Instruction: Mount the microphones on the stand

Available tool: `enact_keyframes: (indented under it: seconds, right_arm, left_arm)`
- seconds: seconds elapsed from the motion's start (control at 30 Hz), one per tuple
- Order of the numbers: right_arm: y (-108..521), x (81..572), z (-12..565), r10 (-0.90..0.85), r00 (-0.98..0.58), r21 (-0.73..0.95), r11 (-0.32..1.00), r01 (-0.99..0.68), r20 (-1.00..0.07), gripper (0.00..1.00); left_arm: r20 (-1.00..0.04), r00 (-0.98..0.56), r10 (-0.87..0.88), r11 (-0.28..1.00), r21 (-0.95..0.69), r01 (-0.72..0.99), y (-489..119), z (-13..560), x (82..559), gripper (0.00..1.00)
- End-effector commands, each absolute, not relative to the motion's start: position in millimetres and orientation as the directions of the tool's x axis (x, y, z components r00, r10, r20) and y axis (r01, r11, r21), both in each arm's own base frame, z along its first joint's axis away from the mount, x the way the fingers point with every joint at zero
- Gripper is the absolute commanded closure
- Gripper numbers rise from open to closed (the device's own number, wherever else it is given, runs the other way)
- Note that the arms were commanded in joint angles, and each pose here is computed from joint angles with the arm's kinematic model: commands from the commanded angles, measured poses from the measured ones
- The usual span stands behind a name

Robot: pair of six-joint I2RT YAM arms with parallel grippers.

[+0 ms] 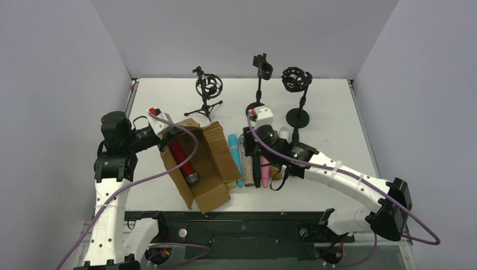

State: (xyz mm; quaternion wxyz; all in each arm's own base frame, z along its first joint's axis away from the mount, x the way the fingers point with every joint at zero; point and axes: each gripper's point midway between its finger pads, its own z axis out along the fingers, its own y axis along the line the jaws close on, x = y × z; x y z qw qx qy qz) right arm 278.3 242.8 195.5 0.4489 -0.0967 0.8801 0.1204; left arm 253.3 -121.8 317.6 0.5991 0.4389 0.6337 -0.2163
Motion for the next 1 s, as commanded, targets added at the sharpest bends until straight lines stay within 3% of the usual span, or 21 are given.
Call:
enact_keyframes:
  seconds: [0.0, 0.23, 0.57, 0.97]
  right_arm:
    - [339, 245, 260, -0.082, -0.356, 0.136, 0.827, -0.546, -0.931, 0.57]
    - [436, 193, 239, -0.154, -0.266, 0.103, 0.655, -0.749, -0.952, 0.57]
    - [516, 201, 189, -0.130, -0.207, 0.098, 0.569, -0.816, -0.970, 0.55]
    - [525, 249, 133, -0.225, -0.240, 0.011, 0.708, -0.706, -0.944, 0.57]
  left_arm:
    - [-0.942, 0.197, 0.271, 0.509, 0.314, 0.801, -125, 349, 249, 1.00]
    - [-0.943, 0.179, 0.281, 0.534, 0.309, 0.787, -122, 348, 246, 1.00]
    - [-0.943, 0.165, 0.289, 0.523, 0.300, 0.798, -125, 342, 239, 1.00]
    - [-0.936, 0.165, 0.312, 0.530, 0.315, 0.787, -122, 340, 237, 1.00]
